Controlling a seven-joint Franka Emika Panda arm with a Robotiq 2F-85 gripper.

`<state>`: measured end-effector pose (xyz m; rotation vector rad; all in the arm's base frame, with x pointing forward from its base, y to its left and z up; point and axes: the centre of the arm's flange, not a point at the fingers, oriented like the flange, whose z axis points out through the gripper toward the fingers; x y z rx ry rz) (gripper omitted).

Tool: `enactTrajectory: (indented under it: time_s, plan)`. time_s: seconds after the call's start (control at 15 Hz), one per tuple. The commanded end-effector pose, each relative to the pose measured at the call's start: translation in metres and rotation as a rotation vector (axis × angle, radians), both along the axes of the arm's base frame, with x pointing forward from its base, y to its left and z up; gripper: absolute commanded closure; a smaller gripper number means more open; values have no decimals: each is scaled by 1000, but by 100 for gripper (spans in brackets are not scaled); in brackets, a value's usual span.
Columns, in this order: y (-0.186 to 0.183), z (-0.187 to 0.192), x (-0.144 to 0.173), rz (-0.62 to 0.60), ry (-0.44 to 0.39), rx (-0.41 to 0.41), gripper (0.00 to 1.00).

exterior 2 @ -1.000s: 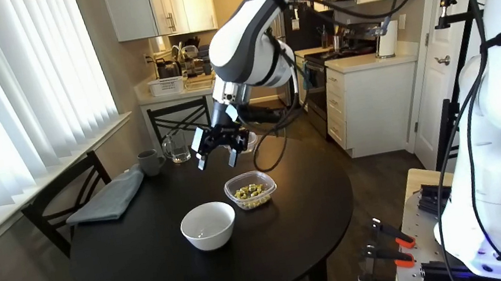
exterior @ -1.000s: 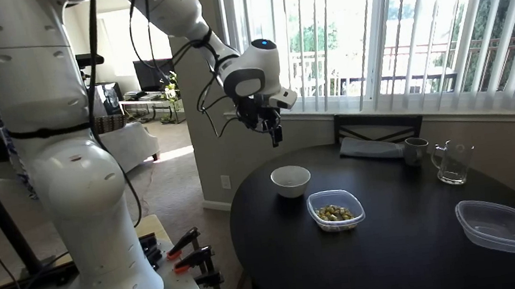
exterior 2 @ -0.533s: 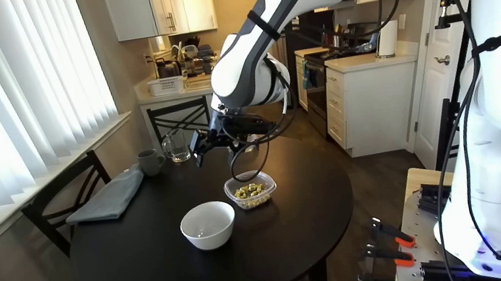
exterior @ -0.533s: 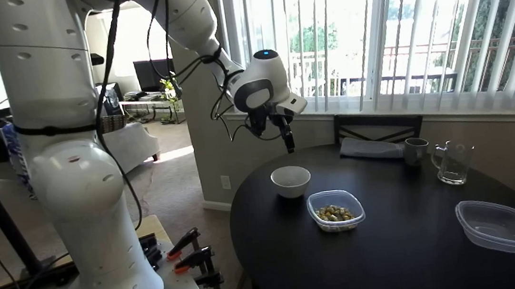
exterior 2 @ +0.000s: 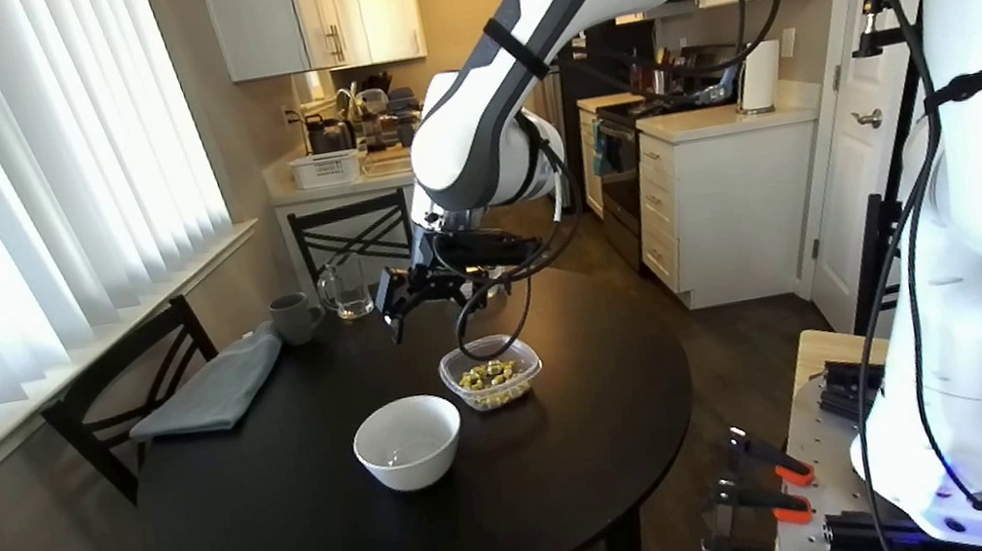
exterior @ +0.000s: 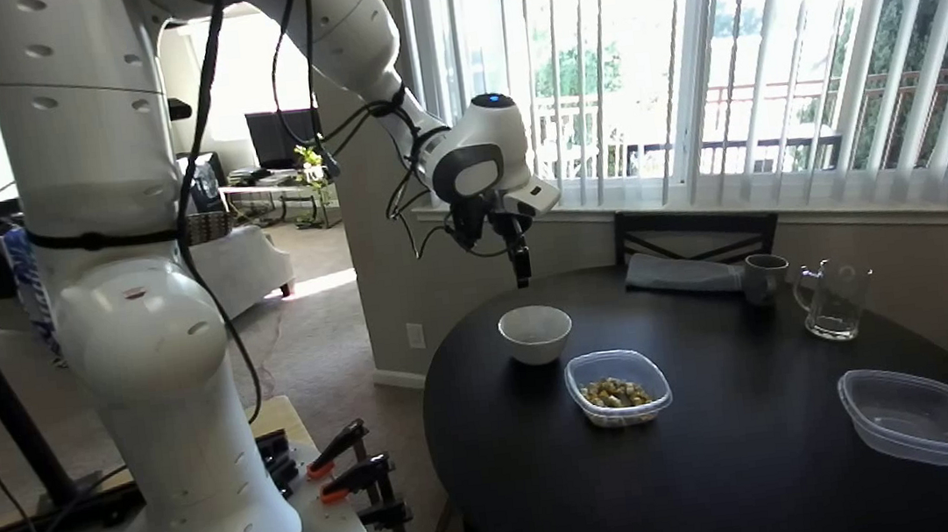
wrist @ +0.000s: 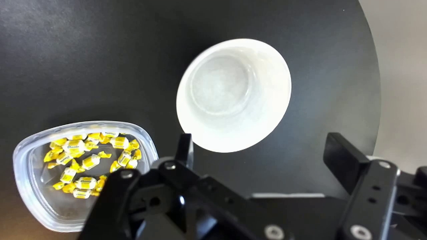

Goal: Pour the lunchbox's contents into the bowl

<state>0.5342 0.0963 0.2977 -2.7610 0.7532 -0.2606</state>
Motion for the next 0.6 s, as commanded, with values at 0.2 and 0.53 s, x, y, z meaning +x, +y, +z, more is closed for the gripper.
enactTrajectory:
  time_s: [0.2,0.53]
  plan:
    - [-10,-13,35,-98,21,15,0]
    - [-44,-28,78,-369,-58,-19,0]
